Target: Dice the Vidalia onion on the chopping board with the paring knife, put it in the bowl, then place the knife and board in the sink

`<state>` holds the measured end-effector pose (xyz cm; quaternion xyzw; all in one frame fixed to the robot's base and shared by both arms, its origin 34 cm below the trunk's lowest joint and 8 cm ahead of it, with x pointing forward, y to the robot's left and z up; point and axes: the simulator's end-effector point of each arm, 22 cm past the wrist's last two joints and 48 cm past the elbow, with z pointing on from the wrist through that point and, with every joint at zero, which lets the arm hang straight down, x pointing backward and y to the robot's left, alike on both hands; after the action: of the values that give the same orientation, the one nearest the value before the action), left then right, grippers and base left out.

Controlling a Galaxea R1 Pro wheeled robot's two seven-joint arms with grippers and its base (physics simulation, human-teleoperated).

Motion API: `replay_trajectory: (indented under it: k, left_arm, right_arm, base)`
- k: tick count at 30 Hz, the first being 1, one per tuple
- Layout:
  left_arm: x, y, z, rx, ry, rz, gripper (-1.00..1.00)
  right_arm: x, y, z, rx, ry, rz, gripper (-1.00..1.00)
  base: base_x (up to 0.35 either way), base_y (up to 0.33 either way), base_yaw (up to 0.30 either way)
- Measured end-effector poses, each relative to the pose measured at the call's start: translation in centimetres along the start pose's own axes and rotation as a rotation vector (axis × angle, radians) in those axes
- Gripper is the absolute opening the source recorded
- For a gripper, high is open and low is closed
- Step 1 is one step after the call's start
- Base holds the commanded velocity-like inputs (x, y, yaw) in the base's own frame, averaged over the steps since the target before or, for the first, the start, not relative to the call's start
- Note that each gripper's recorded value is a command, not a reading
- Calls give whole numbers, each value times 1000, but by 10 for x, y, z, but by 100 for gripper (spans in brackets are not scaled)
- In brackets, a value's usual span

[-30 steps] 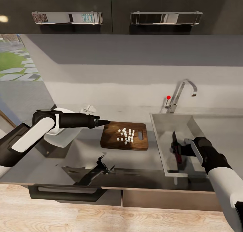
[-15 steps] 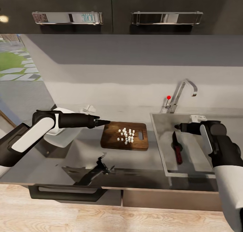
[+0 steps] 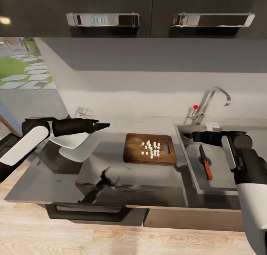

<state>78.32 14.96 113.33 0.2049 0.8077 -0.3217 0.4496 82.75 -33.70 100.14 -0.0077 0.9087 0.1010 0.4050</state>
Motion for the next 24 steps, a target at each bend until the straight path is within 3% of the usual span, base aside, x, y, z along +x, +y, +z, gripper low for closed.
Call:
replay_trajectory:
  k: [1,6,11,19,24]
  left_arm:
    - [-4,7,-1,-27,-17,1,100]
    - [-6,11,-2,-45,-25,3,100]
    - [-5,-5,7,-8,-24,1,100]
    - [-5,-26,20,36,-27,-7,100]
    - [-6,-38,27,62,-32,-12,100]
  right_arm:
    - [-5,5,-1,-28,-25,-7,100]
    - [-10,7,-2,-41,-47,-12,100]
    - [-3,-13,-3,-14,-30,14,100]
    - [-8,-10,-7,-34,-40,11,100]
    - [-8,-11,-7,-33,-40,11,100]
  base:
    - [0,15,0]
    - [0,3,0]
    - [0,0,0]
    - [0,12,0]
    - [0,259,0]
